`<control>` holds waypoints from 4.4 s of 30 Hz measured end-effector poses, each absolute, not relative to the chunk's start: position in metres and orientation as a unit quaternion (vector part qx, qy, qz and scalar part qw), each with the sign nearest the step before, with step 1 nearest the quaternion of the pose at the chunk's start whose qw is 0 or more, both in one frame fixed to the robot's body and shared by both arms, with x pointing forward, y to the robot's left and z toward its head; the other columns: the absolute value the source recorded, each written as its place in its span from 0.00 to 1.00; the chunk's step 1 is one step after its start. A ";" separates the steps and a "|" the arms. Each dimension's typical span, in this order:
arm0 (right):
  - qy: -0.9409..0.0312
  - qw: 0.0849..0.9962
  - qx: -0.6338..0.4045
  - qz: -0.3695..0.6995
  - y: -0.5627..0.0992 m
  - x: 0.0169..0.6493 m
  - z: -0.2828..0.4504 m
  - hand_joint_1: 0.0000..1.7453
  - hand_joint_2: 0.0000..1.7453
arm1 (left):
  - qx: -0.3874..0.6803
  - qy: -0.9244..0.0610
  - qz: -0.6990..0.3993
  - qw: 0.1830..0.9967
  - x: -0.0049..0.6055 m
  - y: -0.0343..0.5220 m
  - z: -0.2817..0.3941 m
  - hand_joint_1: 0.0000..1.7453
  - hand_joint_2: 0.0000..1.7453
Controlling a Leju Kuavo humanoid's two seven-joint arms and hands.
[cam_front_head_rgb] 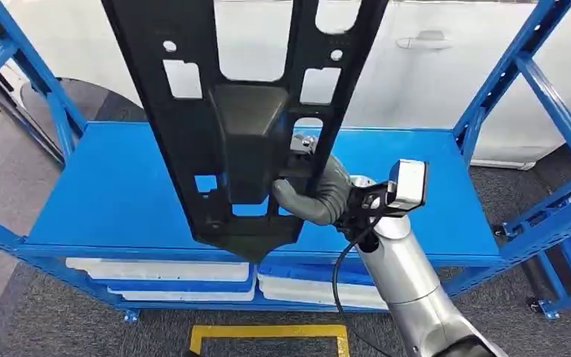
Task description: Take the parts from the cabinet and place them on the table.
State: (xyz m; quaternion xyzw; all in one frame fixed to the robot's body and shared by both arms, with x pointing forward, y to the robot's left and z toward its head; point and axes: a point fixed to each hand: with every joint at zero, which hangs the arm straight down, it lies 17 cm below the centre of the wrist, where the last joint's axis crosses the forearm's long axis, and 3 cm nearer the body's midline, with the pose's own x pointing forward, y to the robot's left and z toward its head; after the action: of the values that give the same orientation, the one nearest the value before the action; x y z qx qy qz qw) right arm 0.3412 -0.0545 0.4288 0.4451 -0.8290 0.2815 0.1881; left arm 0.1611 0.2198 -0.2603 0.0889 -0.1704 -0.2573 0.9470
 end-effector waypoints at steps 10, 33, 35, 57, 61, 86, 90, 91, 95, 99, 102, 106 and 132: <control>-0.830 0.193 0.446 0.273 -0.057 0.345 0.426 1.00 1.00 | 0.087 -0.173 -0.252 0.948 0.161 0.219 -0.260 0.00 1.00; -0.831 0.192 0.451 0.261 -0.059 0.348 0.427 1.00 1.00 | 0.080 -0.176 -0.251 0.949 0.162 0.216 -0.260 0.00 1.00; -0.831 0.194 0.452 0.260 -0.059 0.348 0.426 1.00 1.00 | 0.080 -0.174 -0.251 0.949 0.160 0.216 -0.260 0.00 1.00; -0.832 0.185 0.454 0.259 -0.056 0.348 0.434 1.00 1.00 | 0.078 -0.178 -0.249 0.949 0.161 0.216 -0.260 0.00 1.00; -0.833 0.185 0.454 0.258 -0.057 0.348 0.435 1.00 1.00 | 0.077 -0.174 -0.250 0.949 0.156 0.216 -0.261 0.00 1.00; -0.839 0.180 0.451 0.245 -0.066 0.352 0.445 1.00 1.00 | 0.077 -0.173 -0.248 0.950 0.155 0.217 -0.262 0.00 1.00; -0.841 0.179 0.452 0.240 -0.069 0.353 0.447 1.00 1.00 | 0.078 -0.173 -0.248 0.950 0.156 0.218 -0.262 0.00 1.00; -0.841 0.179 0.452 0.238 -0.069 0.353 0.447 1.00 1.00 | 0.078 -0.171 -0.248 0.950 0.154 0.218 -0.262 0.00 1.00; -0.841 0.181 0.453 0.234 -0.072 0.356 0.448 1.00 1.00 | 0.077 -0.174 -0.248 0.950 0.157 0.217 -0.261 0.00 1.00; -0.840 0.186 0.455 0.230 -0.073 0.359 0.445 1.00 1.00 | 0.078 -0.173 -0.245 0.951 0.154 0.217 -0.262 0.00 1.00; -0.840 0.184 0.457 0.228 -0.073 0.359 0.447 1.00 1.00 | 0.077 -0.173 -0.244 0.951 0.153 0.216 -0.262 0.00 1.00; -0.840 0.184 0.458 0.226 -0.074 0.359 0.446 1.00 1.00 | 0.076 -0.173 -0.244 0.951 0.153 0.216 -0.262 0.00 1.00; -0.843 0.198 0.451 0.217 -0.081 0.363 0.435 1.00 1.00 | 0.075 -0.175 -0.249 0.950 0.157 0.215 -0.261 0.00 1.00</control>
State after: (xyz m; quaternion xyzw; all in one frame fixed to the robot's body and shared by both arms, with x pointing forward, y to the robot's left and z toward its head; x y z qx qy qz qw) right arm 0.3633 -0.0807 0.4348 0.4505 -0.8432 0.2167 0.1977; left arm 0.1571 0.2151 -0.2609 0.0754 -0.1747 -0.2489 0.9496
